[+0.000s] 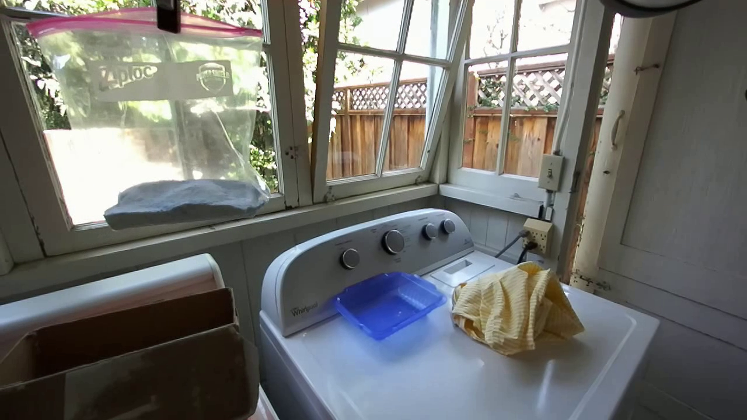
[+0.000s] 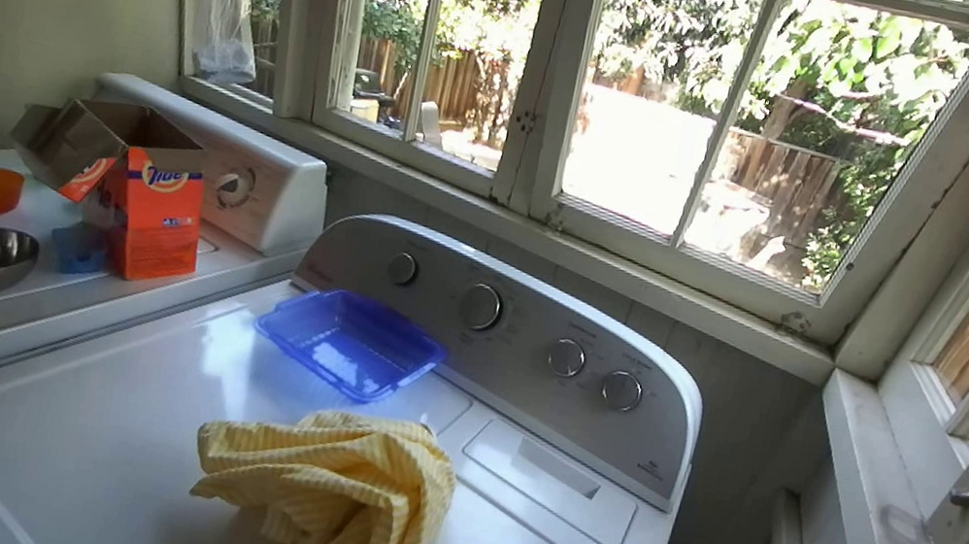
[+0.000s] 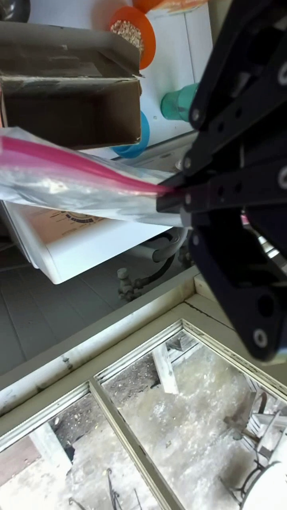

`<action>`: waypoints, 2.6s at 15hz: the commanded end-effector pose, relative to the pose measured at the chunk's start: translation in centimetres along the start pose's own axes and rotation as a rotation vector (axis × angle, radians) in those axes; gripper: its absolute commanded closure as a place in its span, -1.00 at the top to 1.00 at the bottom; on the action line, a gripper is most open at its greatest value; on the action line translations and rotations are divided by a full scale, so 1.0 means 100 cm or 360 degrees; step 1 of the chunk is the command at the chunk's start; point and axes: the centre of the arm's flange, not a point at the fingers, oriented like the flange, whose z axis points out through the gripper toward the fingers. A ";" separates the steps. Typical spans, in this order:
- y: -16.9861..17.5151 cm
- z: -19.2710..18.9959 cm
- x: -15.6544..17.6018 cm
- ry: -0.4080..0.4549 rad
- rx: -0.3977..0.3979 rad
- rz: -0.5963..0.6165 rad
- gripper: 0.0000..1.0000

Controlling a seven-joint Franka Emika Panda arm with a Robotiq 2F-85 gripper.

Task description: Remove the plastic from the box

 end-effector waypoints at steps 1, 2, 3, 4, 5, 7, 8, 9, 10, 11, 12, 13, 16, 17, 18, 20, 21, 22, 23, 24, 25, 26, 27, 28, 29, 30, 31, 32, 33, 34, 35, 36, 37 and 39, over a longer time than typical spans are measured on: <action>0.000 0.000 0.000 -0.0006 -0.0002 0.0013 -0.96; 0.000 0.001 0.000 -0.0009 -0.0002 0.0019 -0.96; 0.000 0.001 -0.001 -0.0011 -0.0003 0.0021 -0.99; 0.000 0.015 -0.004 -0.0069 -0.0035 0.0042 -0.99; 0.006 0.023 -0.015 -0.0137 -0.0116 0.0097 -0.99; 0.016 0.033 -0.046 -0.0241 -0.0190 0.0229 -0.99; 0.020 0.034 -0.064 -0.0286 -0.0218 0.0295 -0.99; 0.022 0.036 -0.078 -0.0334 -0.0266 0.0343 -0.99; 0.024 0.036 -0.091 -0.0362 -0.0282 0.0432 -0.99; 0.024 0.035 -0.104 -0.0407 -0.0327 0.0487 -0.99; 0.023 0.035 -0.114 -0.0438 -0.0347 0.0569 -0.99; 0.020 0.036 -0.123 -0.0468 -0.0391 0.0637 -0.99; 0.003 0.040 -0.147 -0.0540 -0.0473 0.0884 -0.99; -0.001 0.043 -0.154 -0.0558 -0.0497 0.0971 -0.99; -0.005 0.043 -0.160 -0.0581 -0.0513 0.1044 -0.99; -0.015 0.045 -0.172 -0.0628 -0.0523 0.1168 -0.99; -0.022 0.047 -0.178 -0.0647 -0.0525 0.1211 -0.99; -0.029 0.049 -0.184 -0.0682 -0.0540 0.1242 -0.99; -0.036 0.052 -0.192 -0.0717 -0.0564 0.1267 -0.99; -0.041 0.055 -0.201 -0.0761 -0.0594 0.1279 -0.99; -0.046 0.058 -0.210 -0.0822 -0.0636 0.1257 -0.99; -0.045 0.058 -0.212 -0.0834 -0.0664 0.1230 -0.99; -0.043 0.059 -0.211 -0.0873 -0.0685 0.1176 -0.99; -0.017 0.060 -0.181 -0.0835 -0.0601 0.1218 -0.99; -0.021 0.063 -0.185 -0.0855 -0.0604 0.1209 -0.96; -0.020 0.063 -0.185 -0.0856 -0.0604 0.1211 -0.96; -0.020 0.063 -0.185 -0.0856 -0.0604 0.1211 -0.96; -0.019 0.064 -0.185 -0.0857 -0.0604 0.1213 -0.96; -0.018 0.065 -0.185 -0.0859 -0.0602 0.1214 -0.96; -0.018 0.066 -0.185 -0.0859 -0.0602 0.1213 -0.96; -0.018 0.065 -0.184 -0.0857 -0.0602 0.1213 -0.96; -0.018 0.065 -0.183 -0.0855 -0.0602 0.1213 -0.96; -0.018 0.065 -0.182 -0.0852 -0.0603 0.1211 -0.99; -0.006 0.067 -0.166 -0.0933 -0.0806 0.0985 -0.99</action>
